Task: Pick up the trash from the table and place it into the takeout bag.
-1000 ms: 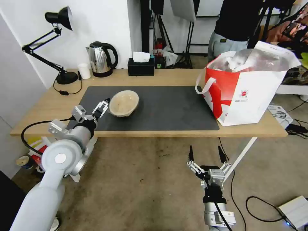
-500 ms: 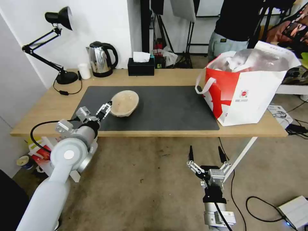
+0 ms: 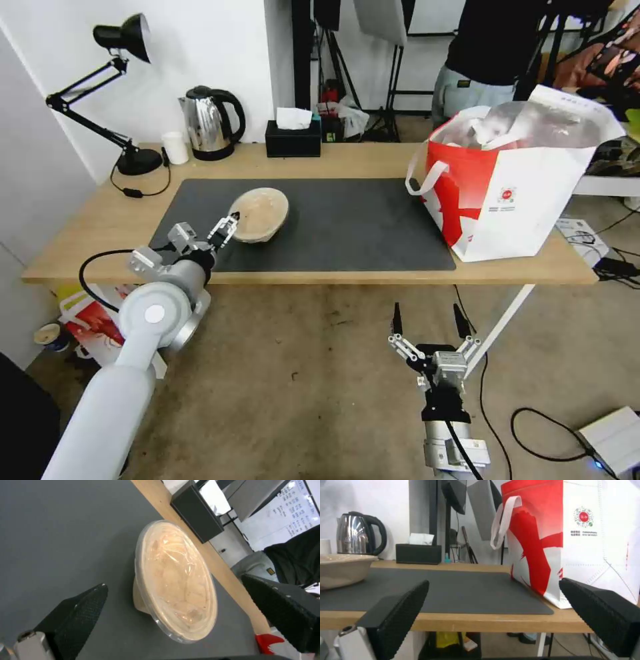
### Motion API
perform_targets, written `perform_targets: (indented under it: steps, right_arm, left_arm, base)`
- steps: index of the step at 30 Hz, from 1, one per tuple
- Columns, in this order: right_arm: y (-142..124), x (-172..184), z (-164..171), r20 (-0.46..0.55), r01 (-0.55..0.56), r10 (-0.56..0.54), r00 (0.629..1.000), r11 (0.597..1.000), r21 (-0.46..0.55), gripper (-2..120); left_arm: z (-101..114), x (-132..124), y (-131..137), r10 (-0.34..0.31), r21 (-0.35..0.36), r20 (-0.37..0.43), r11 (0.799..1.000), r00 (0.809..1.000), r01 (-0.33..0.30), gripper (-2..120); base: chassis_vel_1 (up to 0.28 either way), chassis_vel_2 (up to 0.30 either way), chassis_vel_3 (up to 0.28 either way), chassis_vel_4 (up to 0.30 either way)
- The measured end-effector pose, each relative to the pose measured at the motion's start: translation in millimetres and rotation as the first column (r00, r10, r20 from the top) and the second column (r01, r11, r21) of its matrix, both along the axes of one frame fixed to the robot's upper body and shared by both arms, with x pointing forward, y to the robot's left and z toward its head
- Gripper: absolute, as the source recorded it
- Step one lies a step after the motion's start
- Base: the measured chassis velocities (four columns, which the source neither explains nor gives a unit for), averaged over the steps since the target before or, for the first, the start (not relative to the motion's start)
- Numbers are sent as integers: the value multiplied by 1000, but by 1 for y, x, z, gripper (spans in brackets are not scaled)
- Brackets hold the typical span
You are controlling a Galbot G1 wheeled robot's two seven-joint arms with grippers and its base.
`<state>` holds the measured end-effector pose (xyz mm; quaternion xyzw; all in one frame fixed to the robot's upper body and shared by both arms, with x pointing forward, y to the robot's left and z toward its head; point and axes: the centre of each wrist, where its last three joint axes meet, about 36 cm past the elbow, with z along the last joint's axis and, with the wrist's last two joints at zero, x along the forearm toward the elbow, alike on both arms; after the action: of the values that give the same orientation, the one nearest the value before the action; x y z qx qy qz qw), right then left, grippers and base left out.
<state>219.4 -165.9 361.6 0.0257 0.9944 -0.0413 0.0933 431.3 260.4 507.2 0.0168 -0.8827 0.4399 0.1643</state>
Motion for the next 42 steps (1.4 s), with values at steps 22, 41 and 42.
perform_targets:
  steps: [22, 41, 42]
  right_arm:
    - [0, 0, 0, 0, 0, 0, 1000, 1000, 0, 100]
    - [0, 0, 0, 0, 0, 0, 1000, 1000, 0, 100]
    - [0, 0, 0, 0, 0, 0, 1000, 1000, 0, 100]
  left_arm:
    - [-6, 16, -7, -14, -14, -13, 1000, 1000, 14, 100]
    - [-12, 34, -14, -32, -29, -14, 999, 999, 32, 100]
    - [-12, 35, -15, -33, -30, -14, 999, 999, 33, 100]
  base:
    - [0, 0, 0, 0]
    - [0, 0, 0, 0]
    - [0, 0, 0, 0]
